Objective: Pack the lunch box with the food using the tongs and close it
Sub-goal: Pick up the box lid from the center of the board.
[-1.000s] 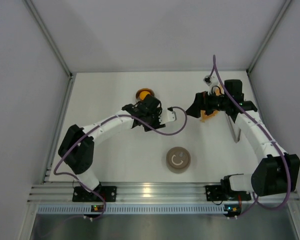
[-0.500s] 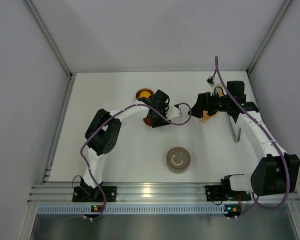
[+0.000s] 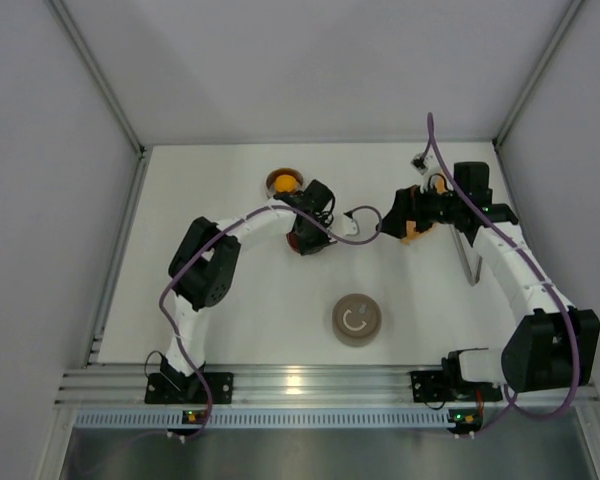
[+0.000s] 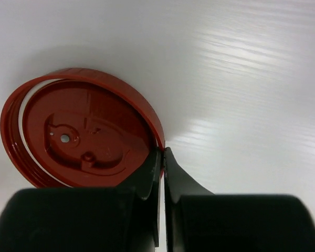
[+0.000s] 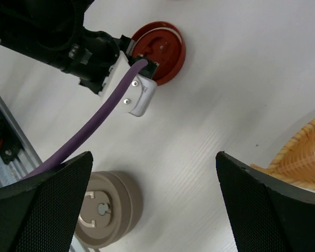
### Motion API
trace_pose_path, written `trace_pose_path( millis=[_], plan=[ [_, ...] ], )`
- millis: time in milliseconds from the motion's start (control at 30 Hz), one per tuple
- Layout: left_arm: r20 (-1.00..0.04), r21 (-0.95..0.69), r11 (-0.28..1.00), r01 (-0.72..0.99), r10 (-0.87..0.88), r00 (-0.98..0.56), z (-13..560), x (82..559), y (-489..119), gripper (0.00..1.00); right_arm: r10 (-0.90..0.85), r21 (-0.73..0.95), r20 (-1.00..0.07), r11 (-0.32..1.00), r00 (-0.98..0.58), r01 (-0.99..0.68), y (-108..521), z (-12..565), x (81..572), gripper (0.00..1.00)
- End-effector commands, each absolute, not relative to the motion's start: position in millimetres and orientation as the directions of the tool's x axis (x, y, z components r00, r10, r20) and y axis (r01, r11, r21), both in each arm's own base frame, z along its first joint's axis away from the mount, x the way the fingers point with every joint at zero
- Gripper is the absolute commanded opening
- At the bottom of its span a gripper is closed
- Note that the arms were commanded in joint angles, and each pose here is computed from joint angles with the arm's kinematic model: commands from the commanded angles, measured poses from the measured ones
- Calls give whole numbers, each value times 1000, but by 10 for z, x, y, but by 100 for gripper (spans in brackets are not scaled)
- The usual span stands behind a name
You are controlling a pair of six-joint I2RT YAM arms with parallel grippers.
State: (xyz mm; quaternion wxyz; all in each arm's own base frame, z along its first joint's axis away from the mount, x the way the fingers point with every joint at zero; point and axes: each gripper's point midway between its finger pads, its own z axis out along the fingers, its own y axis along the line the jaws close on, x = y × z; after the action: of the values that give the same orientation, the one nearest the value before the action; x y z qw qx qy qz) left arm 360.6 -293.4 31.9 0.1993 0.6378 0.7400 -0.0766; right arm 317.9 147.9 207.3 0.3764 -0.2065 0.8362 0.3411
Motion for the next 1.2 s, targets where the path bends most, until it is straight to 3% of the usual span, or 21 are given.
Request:
trace_pose_path(
  millis=[0, 33, 67, 167, 300, 367, 500, 767, 900, 1033, 1167],
  plan=[
    [-476, -125, 200, 972, 847, -236, 944, 2954, -2992, 0, -208, 232, -867, 635, -452, -737, 1453, 2298, 3178, 99],
    [-523, -172, 184, 968, 815, -248, 1176, 2858, -3041, 0, -251, 180, -874, 627, -416, -758, 1423, 2297, 3189, 99],
    [-642, -261, 115, 958, 721, -262, 1685, 2714, -3180, 0, -294, 153, -867, 612, -403, -776, 1392, 2264, 3139, 100],
    [-732, -470, -19, 882, 568, -378, 2446, 2335, -3145, 0, -432, -43, -877, 502, -208, -864, 1348, 2341, 3034, 99],
    [-728, -608, -163, 777, 505, -464, 2889, 2010, -3003, 0, -483, -272, -870, 299, 101, -915, 1434, 2591, 2793, 99],
    [-676, -693, -167, 701, 487, -553, 2983, 1918, -2967, 0, -442, -365, -866, 244, 232, -898, 1513, 2833, 2690, 100],
    [-679, -700, -189, 688, 475, -560, 2995, 1836, -2941, 0, -397, -504, -822, 178, 407, -845, 1664, 3174, 2597, 99],
    [-698, -647, -166, 744, 521, -491, 2935, 1800, -2936, 0, -421, -648, -703, 48, 573, -760, 1923, 3234, 2447, 99],
    [-692, -644, -169, 746, 545, -474, 2895, 1736, -2964, 0, -398, -616, -710, -50, 582, -786, 2205, 3086, 2270, 99],
    [-705, -628, -199, 753, 556, -441, 2905, 1631, -2995, 0, -402, -588, -724, -65, 560, -807, 2302, 2970, 2299, 99],
    [-725, -587, -208, 783, 565, -393, 2893, 1612, -2982, 0, -400, -594, -717, -77, 571, -801, 2342, 2975, 2310, 91]
  ],
)
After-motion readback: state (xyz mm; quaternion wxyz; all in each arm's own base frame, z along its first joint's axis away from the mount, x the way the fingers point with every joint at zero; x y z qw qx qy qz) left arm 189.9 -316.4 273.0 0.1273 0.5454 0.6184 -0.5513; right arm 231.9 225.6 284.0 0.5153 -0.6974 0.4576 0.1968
